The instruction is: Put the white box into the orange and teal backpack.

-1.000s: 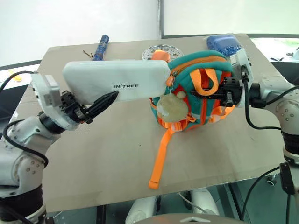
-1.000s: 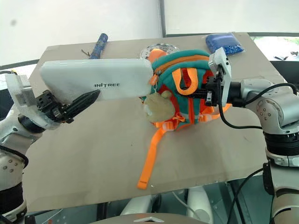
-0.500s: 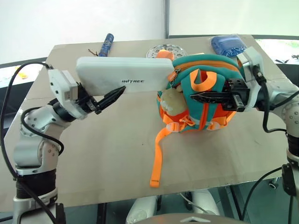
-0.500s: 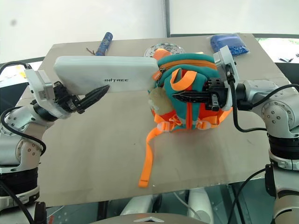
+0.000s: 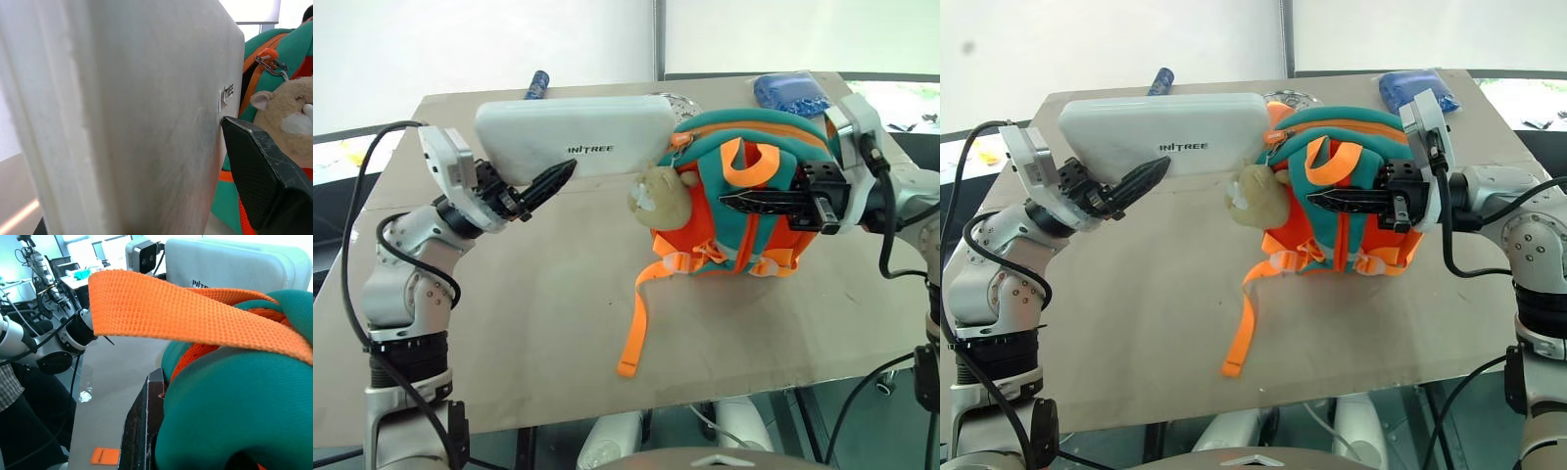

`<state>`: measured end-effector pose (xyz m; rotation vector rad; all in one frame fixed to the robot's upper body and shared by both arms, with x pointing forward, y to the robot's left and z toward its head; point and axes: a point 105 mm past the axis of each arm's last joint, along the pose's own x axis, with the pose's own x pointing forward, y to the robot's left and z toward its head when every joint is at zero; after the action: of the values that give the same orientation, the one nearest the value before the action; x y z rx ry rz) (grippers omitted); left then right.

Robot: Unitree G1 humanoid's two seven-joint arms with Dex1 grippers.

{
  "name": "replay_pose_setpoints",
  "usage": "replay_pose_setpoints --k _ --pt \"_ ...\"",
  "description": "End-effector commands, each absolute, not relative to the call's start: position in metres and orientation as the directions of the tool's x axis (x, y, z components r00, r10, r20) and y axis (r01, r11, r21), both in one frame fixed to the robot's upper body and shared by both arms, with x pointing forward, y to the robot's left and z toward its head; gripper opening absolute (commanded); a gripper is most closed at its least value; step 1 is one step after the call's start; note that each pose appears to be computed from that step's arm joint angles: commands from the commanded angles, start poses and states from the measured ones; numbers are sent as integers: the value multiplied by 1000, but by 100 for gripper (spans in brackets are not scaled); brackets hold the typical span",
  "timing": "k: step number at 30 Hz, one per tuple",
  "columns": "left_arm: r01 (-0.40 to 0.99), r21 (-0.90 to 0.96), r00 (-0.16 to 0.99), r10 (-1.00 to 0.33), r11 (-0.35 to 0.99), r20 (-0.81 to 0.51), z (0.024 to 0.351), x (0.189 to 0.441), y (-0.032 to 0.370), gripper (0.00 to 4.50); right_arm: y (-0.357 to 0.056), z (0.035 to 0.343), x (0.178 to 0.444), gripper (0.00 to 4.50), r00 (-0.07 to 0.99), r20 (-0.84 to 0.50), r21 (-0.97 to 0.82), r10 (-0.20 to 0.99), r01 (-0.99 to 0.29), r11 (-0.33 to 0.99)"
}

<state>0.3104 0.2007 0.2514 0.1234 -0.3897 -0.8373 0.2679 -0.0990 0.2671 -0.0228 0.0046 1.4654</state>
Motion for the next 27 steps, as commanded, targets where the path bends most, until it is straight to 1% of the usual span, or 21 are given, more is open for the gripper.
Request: replay_pose_setpoints --k 1,4,7,10,12,14,17,18,19,21,23,27 --pt "703 311 556 -767 640 320 264 302 196 262 -103 288 257 1 92 35 -100 995 -990 95" --pt "759 331 502 -828 560 251 247 296 178 262 -103 289 256 1 91 44 -104 995 -990 95" --pt "792 349 455 -866 501 210 236 295 164 262 -100 291 252 1 71 58 -107 996 -991 76" --pt "814 356 420 -889 458 182 231 296 156 262 -99 293 249 1 49 64 -112 997 -992 56" --pt "829 359 395 -904 428 165 226 295 150 262 -99 298 248 1 42 90 -113 995 -992 53" --pt "838 345 391 -907 422 157 221 297 146 262 -99 302 249 1 44 107 -114 993 -992 57" --pt "863 334 347 -926 378 149 218 293 136 262 -98 301 253 1 73 107 -123 992 -989 86" --pt "873 331 330 -934 357 135 215 291 134 262 -98 302 252 1 69 126 -108 990 -991 83" --pt "884 328 314 -943 334 111 211 288 132 262 -98 305 251 1 57 158 -105 986 -992 74" --pt "896 336 290 -955 291 56 199 284 133 262 -102 309 253 1 85 179 -110 980 -988 106" --pt "904 343 266 -964 255 17 189 279 135 262 -107 311 255 1 122 176 -128 977 -981 146" --pt "903 366 252 -967 225 -27 179 278 138 262 -111 312 253 1 143 173 -130 975 -977 166"
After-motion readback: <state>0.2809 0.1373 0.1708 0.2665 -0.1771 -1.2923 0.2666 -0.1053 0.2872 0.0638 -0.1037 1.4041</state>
